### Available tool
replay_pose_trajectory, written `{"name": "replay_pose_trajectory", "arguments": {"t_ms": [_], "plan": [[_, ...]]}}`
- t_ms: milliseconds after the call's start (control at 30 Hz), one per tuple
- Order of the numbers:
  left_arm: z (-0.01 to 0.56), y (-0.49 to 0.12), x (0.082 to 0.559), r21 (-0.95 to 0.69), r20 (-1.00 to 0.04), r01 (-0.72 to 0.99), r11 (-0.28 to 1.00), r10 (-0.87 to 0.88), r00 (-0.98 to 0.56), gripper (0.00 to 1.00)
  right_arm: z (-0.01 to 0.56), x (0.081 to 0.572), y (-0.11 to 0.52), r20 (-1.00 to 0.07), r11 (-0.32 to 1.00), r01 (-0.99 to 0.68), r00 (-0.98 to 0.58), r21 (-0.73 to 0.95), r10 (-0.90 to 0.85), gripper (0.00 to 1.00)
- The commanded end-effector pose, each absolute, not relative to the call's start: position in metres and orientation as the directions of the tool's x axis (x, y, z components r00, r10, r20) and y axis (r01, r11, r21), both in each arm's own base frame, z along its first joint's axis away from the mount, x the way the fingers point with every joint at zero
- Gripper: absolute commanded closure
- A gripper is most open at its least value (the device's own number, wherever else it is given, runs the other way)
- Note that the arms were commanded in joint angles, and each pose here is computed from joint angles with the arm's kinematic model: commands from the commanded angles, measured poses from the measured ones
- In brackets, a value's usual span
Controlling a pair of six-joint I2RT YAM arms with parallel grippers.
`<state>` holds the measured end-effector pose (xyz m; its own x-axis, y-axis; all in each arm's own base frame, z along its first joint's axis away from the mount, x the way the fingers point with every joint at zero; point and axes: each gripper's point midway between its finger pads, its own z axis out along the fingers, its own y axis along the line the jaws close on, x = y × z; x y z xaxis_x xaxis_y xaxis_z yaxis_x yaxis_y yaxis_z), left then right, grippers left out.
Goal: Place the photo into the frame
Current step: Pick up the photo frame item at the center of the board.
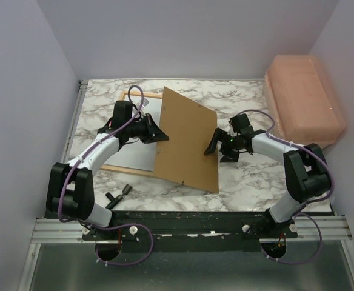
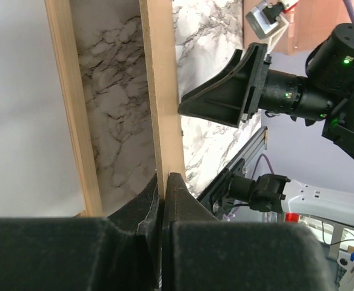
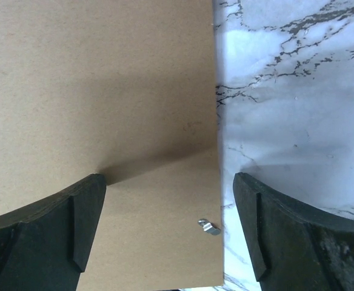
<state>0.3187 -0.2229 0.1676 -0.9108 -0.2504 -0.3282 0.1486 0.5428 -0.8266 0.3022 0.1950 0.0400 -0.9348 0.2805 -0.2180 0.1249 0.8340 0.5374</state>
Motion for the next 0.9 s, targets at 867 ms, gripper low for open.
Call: {"name": "replay_pose_trajectory", "arguments": {"t_ms": [867], "plan": [[0.393,-0.076,0.289,-0.838,-0.531,0.402,0.37,-0.723,-0.442,1.0,0.051,0.349,0.278,-0.223,0.815,0.028,-0.956,0.579,0.191,0.09]]}}
